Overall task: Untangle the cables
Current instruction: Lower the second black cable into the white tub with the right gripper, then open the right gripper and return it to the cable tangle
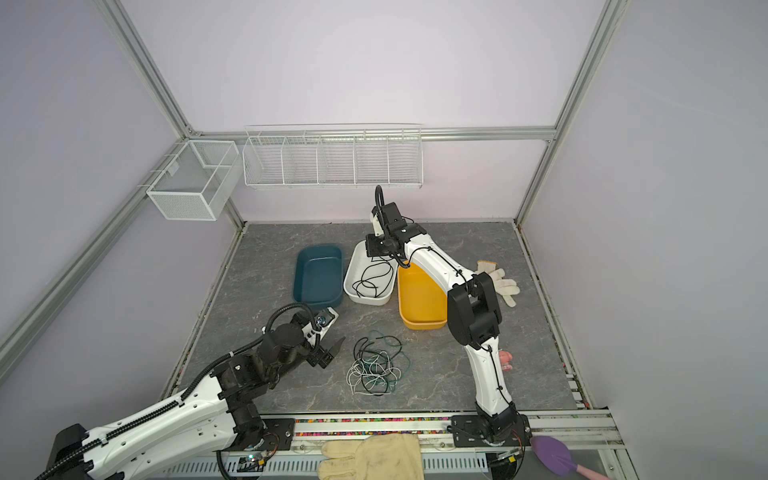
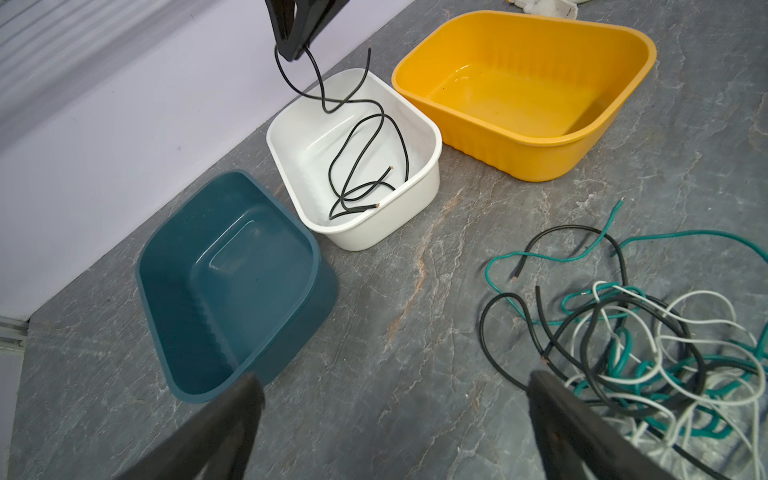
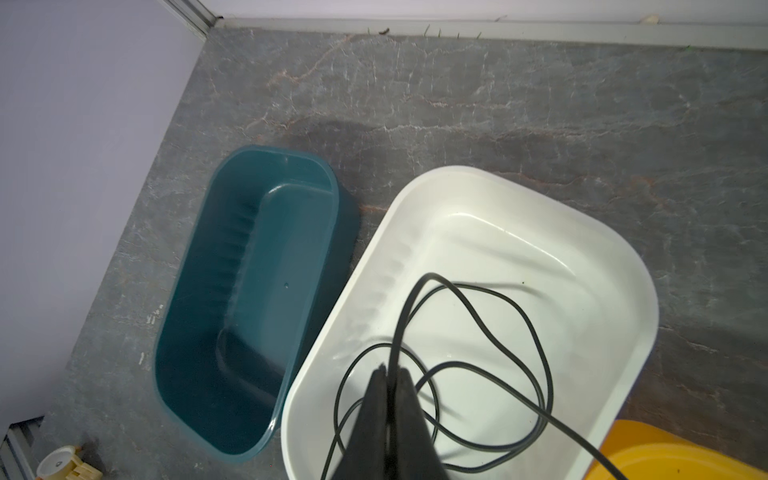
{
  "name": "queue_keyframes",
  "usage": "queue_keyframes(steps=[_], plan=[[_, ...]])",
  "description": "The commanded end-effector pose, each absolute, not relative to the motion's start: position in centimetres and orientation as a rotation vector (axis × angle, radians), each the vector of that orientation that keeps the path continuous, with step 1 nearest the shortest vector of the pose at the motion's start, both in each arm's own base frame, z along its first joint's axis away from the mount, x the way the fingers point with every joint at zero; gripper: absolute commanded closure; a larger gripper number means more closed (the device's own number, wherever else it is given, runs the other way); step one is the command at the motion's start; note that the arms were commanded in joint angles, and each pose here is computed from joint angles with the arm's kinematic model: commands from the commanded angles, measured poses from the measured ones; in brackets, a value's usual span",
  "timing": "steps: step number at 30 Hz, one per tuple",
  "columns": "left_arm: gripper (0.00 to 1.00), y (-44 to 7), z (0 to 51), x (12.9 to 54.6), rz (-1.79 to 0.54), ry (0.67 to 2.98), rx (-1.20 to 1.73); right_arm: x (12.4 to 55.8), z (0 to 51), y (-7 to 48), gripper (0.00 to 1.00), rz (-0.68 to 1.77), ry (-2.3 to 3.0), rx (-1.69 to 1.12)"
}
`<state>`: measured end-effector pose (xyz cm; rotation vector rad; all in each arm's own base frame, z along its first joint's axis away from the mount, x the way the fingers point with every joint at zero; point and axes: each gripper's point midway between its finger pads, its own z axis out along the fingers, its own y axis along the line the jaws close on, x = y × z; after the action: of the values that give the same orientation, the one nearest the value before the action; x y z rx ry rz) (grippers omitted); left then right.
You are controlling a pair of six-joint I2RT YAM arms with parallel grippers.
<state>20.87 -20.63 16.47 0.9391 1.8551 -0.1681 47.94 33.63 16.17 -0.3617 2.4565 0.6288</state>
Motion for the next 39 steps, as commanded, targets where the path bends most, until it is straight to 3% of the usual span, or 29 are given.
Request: queue_keyframes(steps=[1,11,20,26,31,39], plan=[[0.01,-20.7,16.0,20.5,-0.172,1.844,0.973,48.2,15.6,34.0,0.93,0.646,2.462,-0.351],[0.01,-20.8,15.8,20.5,-0.168,1.849,0.978,47.6,13.7,33.1,0.93,0.572,2.575,-0.331],[0.01,-20.9,15.5,20.5,-0.171,1.858,0.988,45.6,15.9,33.4,0.75,0.579,2.585,-0.382],[0.01,-21.0,15.3,20.3,-0.179,1.869,0.994,43.3,18.3,32.9,0.6,0.58,2.574,-0.393],[0.01,-21.7,15.0,19.8,-0.238,1.891,1.016,39.0,21.1,32.4,0.35,0.649,2.488,-0.44],[0.01,-23.2,15.7,18.8,-0.331,1.86,1.077,30.5,20.4,28.7,0.06,0.702,2.436,-0.467]])
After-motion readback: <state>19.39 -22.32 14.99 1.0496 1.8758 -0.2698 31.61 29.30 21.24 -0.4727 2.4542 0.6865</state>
